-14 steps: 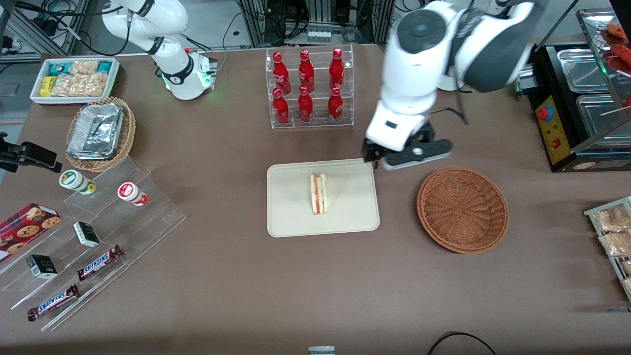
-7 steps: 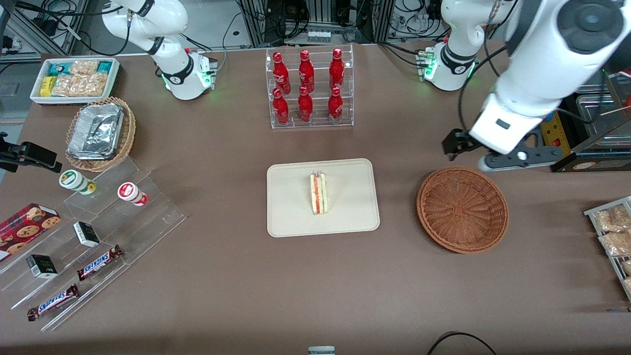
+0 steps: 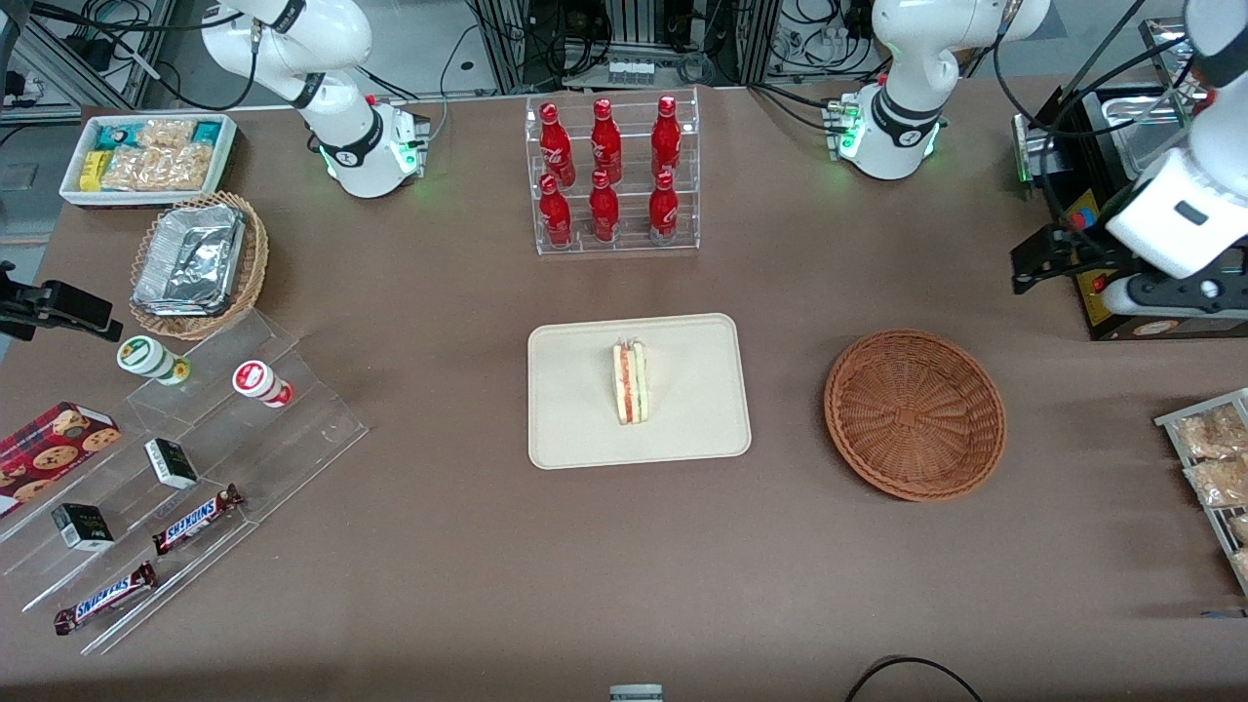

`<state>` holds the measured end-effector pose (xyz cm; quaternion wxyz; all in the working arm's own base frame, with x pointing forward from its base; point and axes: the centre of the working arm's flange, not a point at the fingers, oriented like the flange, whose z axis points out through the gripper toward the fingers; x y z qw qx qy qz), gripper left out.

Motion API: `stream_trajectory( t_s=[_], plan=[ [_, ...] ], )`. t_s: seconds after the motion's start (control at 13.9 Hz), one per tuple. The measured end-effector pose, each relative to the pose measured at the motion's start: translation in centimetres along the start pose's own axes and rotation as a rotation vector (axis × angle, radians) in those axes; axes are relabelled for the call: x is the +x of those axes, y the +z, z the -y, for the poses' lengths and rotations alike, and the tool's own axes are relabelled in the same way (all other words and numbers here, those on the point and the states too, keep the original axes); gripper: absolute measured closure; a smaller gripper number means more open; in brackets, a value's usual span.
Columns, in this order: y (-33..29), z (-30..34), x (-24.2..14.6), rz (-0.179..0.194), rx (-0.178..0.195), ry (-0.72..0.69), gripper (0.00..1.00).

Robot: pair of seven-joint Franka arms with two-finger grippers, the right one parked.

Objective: Place sandwich from basket to tray

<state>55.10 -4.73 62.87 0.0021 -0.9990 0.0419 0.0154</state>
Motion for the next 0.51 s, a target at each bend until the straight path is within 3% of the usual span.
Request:
stream_trajectory(
  t_s=[0.51],
  plan=[
    [-0.12, 0.88, -0.28, -0.003, 0.000, 0.011, 0.00]
  ],
)
